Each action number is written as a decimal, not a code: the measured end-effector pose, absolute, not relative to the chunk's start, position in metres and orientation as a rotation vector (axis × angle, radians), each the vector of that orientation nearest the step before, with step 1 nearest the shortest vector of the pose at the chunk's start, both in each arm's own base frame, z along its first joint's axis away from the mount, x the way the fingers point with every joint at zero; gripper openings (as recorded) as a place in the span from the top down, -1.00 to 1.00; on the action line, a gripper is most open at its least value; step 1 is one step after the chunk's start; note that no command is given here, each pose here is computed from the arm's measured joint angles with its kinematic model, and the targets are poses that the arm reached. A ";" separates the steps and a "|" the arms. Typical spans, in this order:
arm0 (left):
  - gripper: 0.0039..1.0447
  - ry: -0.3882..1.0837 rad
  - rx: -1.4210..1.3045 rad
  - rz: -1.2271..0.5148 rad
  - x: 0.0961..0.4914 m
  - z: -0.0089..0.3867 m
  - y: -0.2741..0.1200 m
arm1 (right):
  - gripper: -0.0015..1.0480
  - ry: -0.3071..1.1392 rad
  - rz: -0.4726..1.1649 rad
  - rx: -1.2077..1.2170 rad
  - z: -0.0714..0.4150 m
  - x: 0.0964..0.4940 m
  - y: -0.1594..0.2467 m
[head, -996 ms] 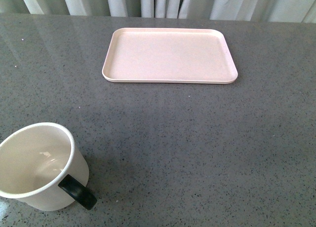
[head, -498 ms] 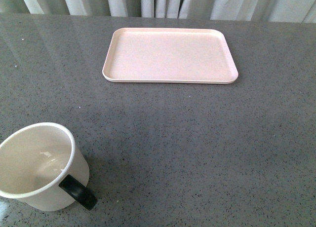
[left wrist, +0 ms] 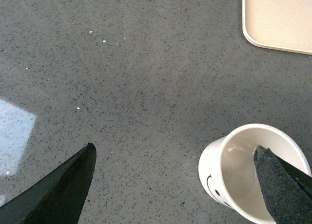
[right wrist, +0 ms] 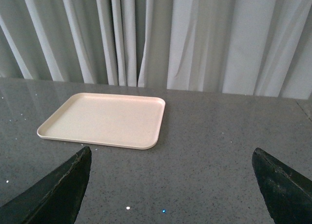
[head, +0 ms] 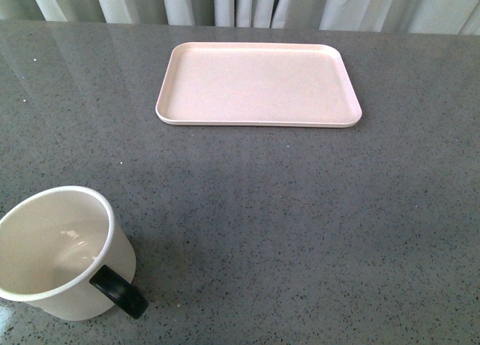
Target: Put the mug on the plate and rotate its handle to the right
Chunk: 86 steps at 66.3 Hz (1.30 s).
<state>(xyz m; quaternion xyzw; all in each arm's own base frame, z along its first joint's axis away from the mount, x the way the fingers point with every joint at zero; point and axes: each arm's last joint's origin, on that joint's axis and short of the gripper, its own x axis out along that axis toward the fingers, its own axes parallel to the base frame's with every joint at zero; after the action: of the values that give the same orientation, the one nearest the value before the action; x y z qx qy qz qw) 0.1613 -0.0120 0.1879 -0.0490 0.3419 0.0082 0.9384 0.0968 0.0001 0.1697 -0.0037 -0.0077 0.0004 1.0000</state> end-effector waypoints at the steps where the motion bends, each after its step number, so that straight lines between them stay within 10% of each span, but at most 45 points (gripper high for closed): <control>1: -0.83 0.700 -0.099 0.014 0.162 0.187 -0.013 | -0.82 -0.015 0.001 -0.007 0.170 0.097 0.000; 86: -0.83 0.909 -0.050 -0.251 0.196 0.142 -0.051 | -0.82 -0.015 0.001 -0.007 0.170 0.097 0.000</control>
<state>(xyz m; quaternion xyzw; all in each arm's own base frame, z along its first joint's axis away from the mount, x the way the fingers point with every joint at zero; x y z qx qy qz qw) 0.1959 -0.0515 0.1416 -0.0240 0.4376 -0.1211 0.8907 0.0968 0.0001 0.1697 -0.0037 -0.0077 0.0004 1.0000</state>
